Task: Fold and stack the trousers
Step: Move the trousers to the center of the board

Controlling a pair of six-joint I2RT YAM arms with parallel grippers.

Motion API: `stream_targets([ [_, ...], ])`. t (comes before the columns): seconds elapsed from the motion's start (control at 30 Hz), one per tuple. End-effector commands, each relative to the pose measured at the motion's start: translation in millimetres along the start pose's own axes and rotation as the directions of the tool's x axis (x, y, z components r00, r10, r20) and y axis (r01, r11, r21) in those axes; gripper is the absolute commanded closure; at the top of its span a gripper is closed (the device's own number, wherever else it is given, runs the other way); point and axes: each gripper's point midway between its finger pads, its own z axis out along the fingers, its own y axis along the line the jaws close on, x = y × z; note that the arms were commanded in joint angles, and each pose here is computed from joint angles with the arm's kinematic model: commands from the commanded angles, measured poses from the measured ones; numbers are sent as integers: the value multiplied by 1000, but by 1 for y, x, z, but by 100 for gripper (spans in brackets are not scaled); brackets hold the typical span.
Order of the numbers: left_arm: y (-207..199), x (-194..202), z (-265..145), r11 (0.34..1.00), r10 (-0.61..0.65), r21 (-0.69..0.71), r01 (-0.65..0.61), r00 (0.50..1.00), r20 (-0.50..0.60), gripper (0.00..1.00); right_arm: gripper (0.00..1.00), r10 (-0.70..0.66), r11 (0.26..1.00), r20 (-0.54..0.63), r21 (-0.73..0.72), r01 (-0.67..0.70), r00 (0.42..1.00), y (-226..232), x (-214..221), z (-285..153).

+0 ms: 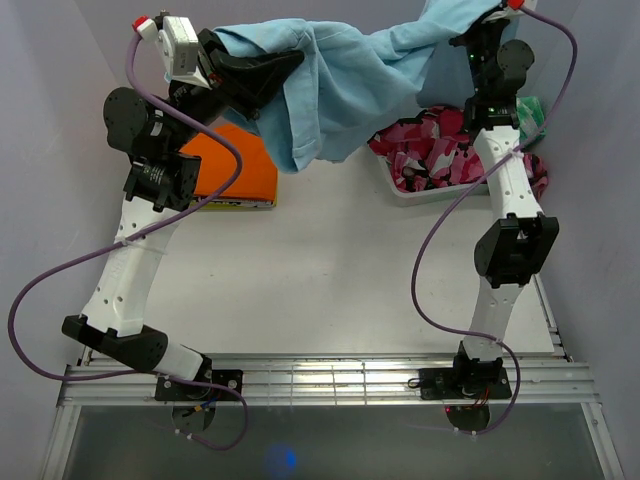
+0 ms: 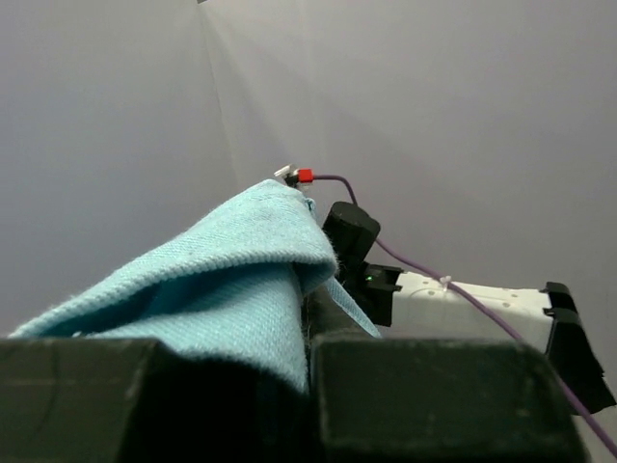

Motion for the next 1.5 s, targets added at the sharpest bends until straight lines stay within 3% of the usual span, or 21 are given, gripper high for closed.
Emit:
stream_targets([
  [0.0, -18, -74, -10, 986, 167, -29, -165, 975, 144, 100, 3, -30, 999, 291, -33, 41, 956, 22, -151, -23],
  [0.07, -19, -91, -10, 980, 200, -47, -194, 965, 172, 100, 0, -35, 996, 239, -75, 54, 970, 30, -139, -36],
  [0.13, -10, -109, -11, 964, 259, -121, -238, 944, 205, 100, 0, -48, 973, 232, -208, 98, 971, 66, -165, -65],
  [0.17, -11, -130, -13, 950, 302, -156, -270, 923, 240, 100, 4, -53, 962, 198, -254, 104, 979, 76, -160, -76],
  [0.2, 1, -140, -14, 934, 330, -226, -275, 909, 256, 100, 4, -60, 952, 106, -294, 89, 993, 80, -121, -92],
  [0.27, 2, -171, -20, 892, 423, -300, -338, 858, 292, 100, 5, -88, 896, 93, -427, 120, 992, 117, -132, -134],
  [0.3, 5, -178, -22, 876, 450, -329, -352, 842, 297, 100, 5, -116, 881, 21, -460, 113, 993, 120, -96, -153],
  [0.33, 11, -186, -25, 852, 483, -379, -361, 821, 304, 100, 6, -124, 845, 41, -519, 127, 991, 142, -110, -176],
  [0.47, 5, -201, -34, 827, 525, -412, -384, 789, 319, 100, 7, -156, 761, -33, -642, 98, 987, 185, -79, -234],
  [0.6, -2, -172, -38, 878, 431, -350, -327, 858, 280, 100, 7, -167, 718, -131, -695, 29, 977, 214, -43, -277],
  [0.63, 8, -134, -37, 899, 362, -335, -281, 908, 211, 100, 7, -165, 704, -184, -710, -14, 969, 223, -27, -288],
  [0.7, -8, -108, -47, 938, 267, -270, -216, 949, 168, 100, 5, -182, 685, -266, -725, -72, 947, 227, 2, -307],
  [0.73, -4, -58, -51, 956, 195, -239, -172, 978, 77, 100, 4, -192, 654, -295, -750, -102, 936, 234, 11, -318],
  [0.87, -31, 6, -73, 988, 77, -126, -84, 995, -59, 100, 9, -258, 636, -390, -757, -148, 884, 231, 46, -341],
  [1.0, -60, 39, -88, 1000, 19, 4, -19, 988, -153, 100, 7, -320, 638, -395, -762, -112, 861, 227, 57, -316],
  [1.1, -64, 64, -107, 999, -22, -33, 15, 971, -237, 100, 2, -353, 677, -533, -713, -183, 769, 218, 102, -300],
  [1.13, -62, 62, -117, 996, -17, -88, -5, 969, -247, 100, 7, -358, 736, -586, -656, -166, 727, 207, 123, -278],
  [1.27, -47, 80, -148, 970, 12, -226, -86, 950, -312, 100, 31, -379, 797, -711, -576, -181, 593, 183, 180, -271],
  [1.33, -44, 89, -158, 960, -1, -262, -95, 938, -346, 100, 50, -384, 812, -777, -542, -219, 499, 176, 207, -288],
  [1.4, -39, 90, -166, 944, -6, -311, -110, 936, -351, 100, 63, -402, 808, -791, -543, -228, 461, 173, 215, -298],
  [1.47, -37, 99, -173, 935, -27, -339, -108, 929, -370, 100, 68, -425, 806, -812, -540, -241, 399, 166, 227, -323],
])
